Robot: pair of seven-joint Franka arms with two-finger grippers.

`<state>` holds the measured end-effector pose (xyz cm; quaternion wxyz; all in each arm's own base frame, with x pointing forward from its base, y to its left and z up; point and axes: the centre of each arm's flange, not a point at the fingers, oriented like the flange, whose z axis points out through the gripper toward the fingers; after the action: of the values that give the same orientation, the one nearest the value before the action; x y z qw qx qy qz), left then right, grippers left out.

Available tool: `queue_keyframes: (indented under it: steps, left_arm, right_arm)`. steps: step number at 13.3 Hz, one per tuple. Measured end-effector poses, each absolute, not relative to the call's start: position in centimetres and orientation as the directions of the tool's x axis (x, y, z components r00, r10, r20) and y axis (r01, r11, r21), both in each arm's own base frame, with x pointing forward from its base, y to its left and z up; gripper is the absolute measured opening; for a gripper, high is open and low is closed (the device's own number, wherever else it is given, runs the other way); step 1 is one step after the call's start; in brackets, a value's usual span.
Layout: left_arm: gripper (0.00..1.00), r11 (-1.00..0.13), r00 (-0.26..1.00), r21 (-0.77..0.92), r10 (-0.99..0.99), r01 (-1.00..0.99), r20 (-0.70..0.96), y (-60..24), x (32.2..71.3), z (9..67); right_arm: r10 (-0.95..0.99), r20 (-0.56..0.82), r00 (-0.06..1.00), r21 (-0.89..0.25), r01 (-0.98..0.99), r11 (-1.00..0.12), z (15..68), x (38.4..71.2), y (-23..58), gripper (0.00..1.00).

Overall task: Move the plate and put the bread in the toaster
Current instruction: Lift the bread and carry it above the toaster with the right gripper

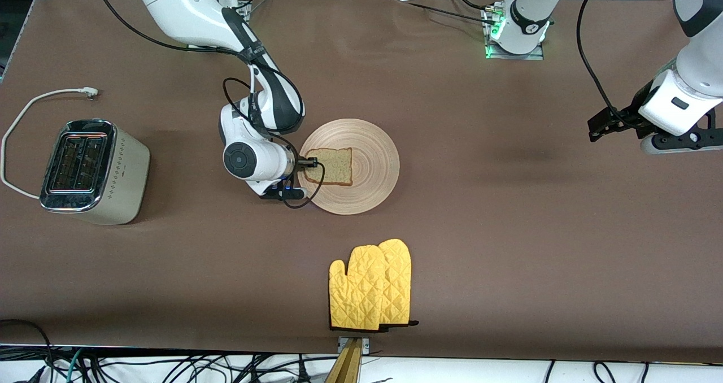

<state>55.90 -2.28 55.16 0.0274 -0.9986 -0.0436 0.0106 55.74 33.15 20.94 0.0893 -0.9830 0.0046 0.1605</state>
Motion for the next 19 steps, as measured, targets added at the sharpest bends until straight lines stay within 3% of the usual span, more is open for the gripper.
queue_keyframes:
  steps: [7,11,15,19]
  left_arm:
    - [1.0,-0.995,0.996,-0.056,0.088,0.087,-0.021,-2.3,55.9,55.1]
    - [1.0,-0.995,0.996,-0.056,0.088,0.087,-0.021,-2.3,55.9,55.1]
    - [1.0,-0.995,0.996,-0.056,0.088,0.087,-0.022,-2.3,55.9,55.1]
    - [1.0,-0.995,0.996,-0.056,0.088,0.087,-0.022,-2.3,55.9,55.1]
  right_arm:
    - [0.012,-0.263,0.965,-0.18,-0.037,-0.983,22.6,57.3,32.7,0.03]
    - [0.011,-0.26,0.966,-0.141,-0.027,-0.99,31.2,61.1,28.3,0.03]
    - [0.004,-0.274,0.962,0.051,0.018,-0.999,41.9,62.8,22.2,0.03]
    - [0.016,-0.303,0.953,0.201,0.081,-0.976,47.3,63.4,11.9,0.03]
